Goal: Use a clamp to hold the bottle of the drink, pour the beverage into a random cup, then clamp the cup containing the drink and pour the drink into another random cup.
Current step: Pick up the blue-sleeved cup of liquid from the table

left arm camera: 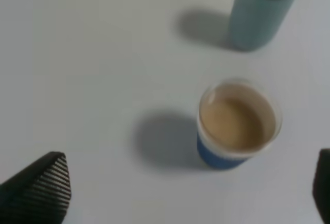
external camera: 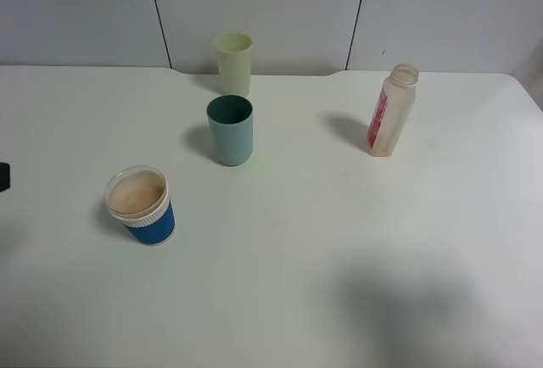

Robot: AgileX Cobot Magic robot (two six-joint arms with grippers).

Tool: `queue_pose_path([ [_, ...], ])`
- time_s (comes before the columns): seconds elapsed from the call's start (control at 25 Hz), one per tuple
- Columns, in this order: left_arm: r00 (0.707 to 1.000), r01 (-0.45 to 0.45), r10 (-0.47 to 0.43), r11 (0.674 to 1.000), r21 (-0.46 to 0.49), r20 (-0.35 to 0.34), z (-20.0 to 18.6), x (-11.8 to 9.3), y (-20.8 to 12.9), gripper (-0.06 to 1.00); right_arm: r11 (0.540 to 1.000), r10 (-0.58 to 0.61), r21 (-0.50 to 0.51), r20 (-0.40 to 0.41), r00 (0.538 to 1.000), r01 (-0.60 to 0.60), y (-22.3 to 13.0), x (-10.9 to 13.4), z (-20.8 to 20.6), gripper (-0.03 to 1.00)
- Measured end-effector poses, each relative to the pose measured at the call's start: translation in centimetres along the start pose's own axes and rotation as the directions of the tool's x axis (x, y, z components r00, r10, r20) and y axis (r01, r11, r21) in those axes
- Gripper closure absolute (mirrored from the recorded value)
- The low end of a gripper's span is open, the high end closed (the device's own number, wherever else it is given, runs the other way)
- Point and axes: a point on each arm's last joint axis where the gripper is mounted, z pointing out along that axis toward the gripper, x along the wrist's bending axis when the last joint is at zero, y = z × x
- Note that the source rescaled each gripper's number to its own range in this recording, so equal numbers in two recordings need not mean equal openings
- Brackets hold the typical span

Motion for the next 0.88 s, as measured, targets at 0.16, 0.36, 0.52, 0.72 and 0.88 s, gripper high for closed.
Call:
queue_pose_path([
  [0.16,1.0,0.007,-0.007,0.997,0.073,0.004,1.6,0.3,-1.3,0.11,1.0,0.0,0.0,0.0,1.0,0.0,0.0,0.0,0.0,-0.03],
  [0.36,1.0,0.007,-0.008,0.997,0.083,0.01,2.0,0.3,-1.7,0.17,1.0,0.0,0.0,0.0,1.0,0.0,0.0,0.0,0.0,-0.03],
  [0.52,0.999,-0.011,0.008,0.997,0.073,0.036,2.1,0.1,-1.6,0.17,1.0,0.0,0.0,0.0,1.0,0.0,0.0,0.0,0.0,-0.03],
  [0.72,0.994,-0.004,-0.001,0.999,0.046,0.107,3.6,-0.6,-0.8,0.2,1.0,0.0,0.0,0.0,1.0,0.0,0.0,0.0,0.0,-0.03],
  [0.88,0.995,0.017,-0.019,1.0,0.021,0.099,5.3,-0.6,0.0,0.21,1.0,0.0,0.0,0.0,1.0,0.0,0.0,0.0,0.0,-0.03],
])
